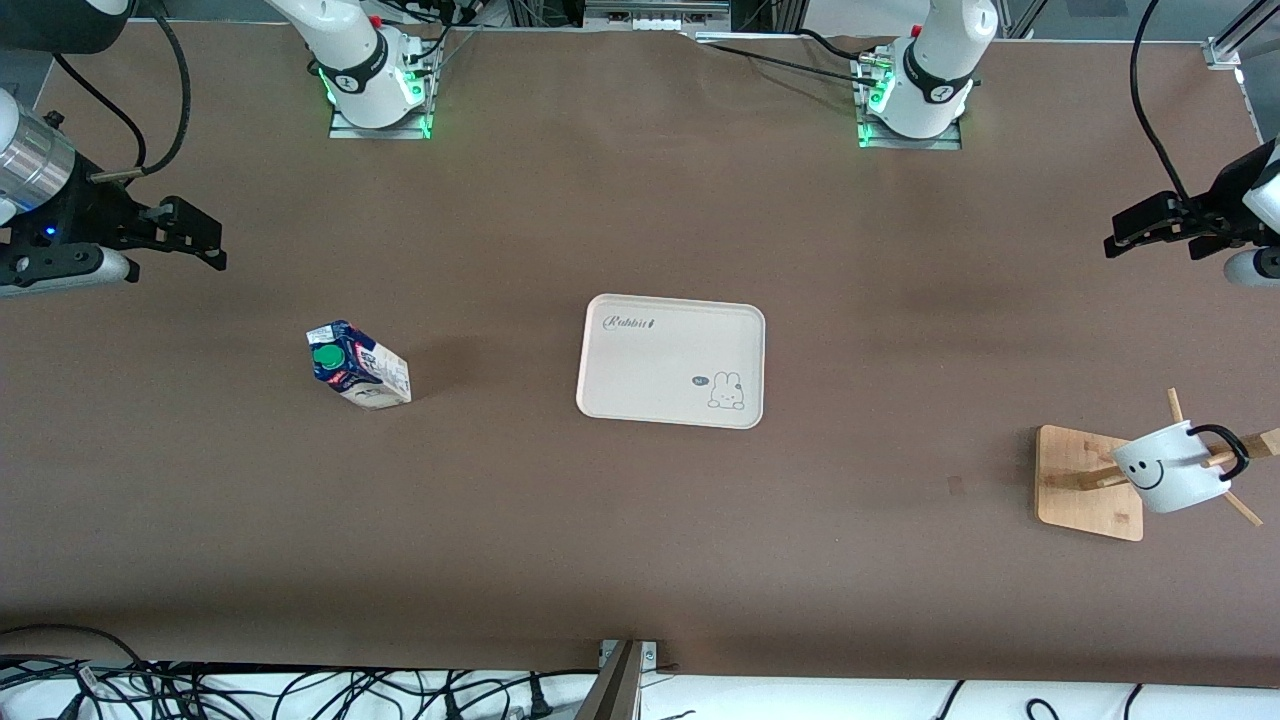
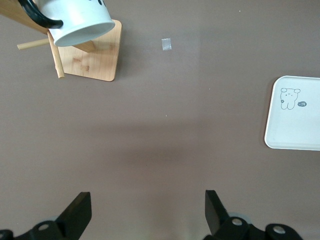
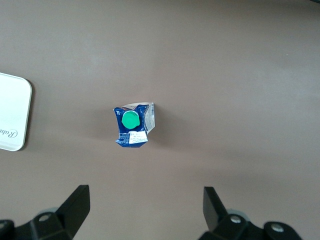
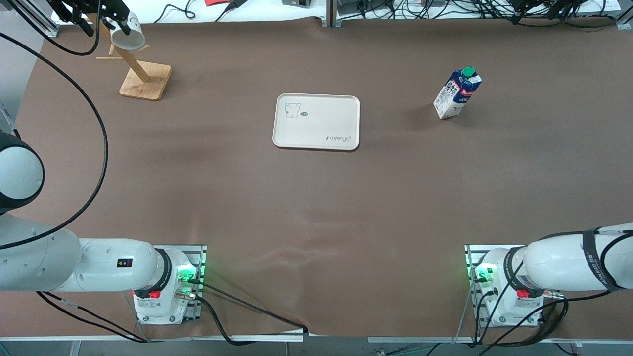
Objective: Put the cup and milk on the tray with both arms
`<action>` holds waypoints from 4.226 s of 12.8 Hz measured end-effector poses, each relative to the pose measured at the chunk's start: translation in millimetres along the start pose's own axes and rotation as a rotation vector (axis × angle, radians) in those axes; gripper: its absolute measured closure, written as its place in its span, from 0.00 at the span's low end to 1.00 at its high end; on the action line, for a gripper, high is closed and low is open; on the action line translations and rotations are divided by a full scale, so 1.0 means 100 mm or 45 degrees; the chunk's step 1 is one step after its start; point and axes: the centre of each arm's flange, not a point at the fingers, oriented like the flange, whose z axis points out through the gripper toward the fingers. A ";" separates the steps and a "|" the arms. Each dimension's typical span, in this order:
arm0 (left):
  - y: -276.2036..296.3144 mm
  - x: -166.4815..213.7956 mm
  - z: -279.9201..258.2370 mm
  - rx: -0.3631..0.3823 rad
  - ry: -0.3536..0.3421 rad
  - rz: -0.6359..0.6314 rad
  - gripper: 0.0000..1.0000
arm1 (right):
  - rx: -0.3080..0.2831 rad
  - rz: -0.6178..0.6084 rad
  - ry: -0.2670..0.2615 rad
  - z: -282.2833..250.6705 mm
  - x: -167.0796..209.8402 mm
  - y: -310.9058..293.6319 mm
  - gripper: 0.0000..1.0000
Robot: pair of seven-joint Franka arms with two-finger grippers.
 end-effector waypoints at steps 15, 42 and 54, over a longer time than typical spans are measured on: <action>0.23 0.27 0.17 0.040 0.058 -0.002 0.00 | 0.000 0.000 -0.001 0.00 0.00 0.00 0.00; 0.23 0.27 1.40 0.035 1.130 0.004 0.00 | -0.003 -0.177 -0.180 1.97 0.76 -0.75 0.00; 0.06 -0.07 1.95 0.051 1.334 -0.033 0.00 | -0.009 -0.163 -0.335 2.57 0.57 -0.56 0.31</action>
